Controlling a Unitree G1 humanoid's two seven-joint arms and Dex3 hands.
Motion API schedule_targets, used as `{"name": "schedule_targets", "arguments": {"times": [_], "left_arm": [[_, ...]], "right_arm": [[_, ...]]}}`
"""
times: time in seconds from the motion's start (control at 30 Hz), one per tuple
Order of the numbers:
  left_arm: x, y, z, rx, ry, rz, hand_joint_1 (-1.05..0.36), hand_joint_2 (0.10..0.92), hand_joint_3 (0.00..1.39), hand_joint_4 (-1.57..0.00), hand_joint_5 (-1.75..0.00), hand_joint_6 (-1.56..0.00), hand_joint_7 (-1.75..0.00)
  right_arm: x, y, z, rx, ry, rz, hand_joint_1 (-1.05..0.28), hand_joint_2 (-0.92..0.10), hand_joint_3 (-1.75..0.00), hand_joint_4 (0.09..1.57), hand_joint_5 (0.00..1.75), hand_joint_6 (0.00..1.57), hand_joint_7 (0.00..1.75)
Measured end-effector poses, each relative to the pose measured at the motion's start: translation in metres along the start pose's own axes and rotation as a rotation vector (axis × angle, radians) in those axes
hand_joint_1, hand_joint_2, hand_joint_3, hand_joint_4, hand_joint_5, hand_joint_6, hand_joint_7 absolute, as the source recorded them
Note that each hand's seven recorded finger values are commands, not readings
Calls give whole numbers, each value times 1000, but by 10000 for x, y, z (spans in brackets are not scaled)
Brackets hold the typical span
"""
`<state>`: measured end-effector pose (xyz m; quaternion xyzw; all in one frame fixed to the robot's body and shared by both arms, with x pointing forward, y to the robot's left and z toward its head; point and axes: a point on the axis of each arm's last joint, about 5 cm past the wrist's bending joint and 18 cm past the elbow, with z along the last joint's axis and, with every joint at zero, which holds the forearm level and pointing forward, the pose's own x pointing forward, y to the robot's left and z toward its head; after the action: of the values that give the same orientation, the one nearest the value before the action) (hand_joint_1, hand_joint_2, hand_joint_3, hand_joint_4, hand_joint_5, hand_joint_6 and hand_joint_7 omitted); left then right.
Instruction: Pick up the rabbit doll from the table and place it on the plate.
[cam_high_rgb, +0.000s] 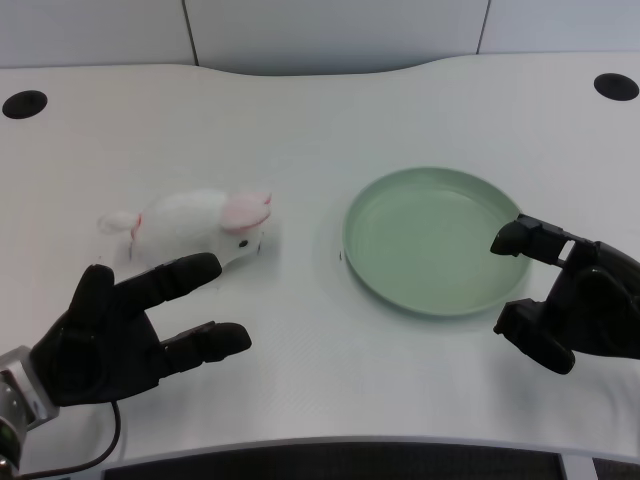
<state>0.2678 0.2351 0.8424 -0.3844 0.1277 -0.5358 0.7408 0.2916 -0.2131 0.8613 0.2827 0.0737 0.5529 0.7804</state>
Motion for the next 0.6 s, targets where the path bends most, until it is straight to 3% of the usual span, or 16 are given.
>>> {"name": "schedule_targets", "arguments": {"times": [0.13, 0.23, 0.6], "left_arm": [[1, 0, 1, 0, 0, 0, -875, 921, 413, -474, -637, -711, -28], [1, 0, 2, 2, 0, 0, -881, 921, 419, -476, -641, -713, -27], [2, 0, 8, 12, 0, 0, -876, 921, 433, -463, -642, -714, -24]], "right_arm": [[0, 0, -1, 1, 0, 0, -757, -921, -95, 984, 1659, 810, 1308], [0, 0, 3, -7, 0, 0, -756, -921, -106, 996, 1623, 808, 1302], [0, 0, 4, -8, 0, 0, -760, -921, -101, 998, 1673, 823, 1301]]}}
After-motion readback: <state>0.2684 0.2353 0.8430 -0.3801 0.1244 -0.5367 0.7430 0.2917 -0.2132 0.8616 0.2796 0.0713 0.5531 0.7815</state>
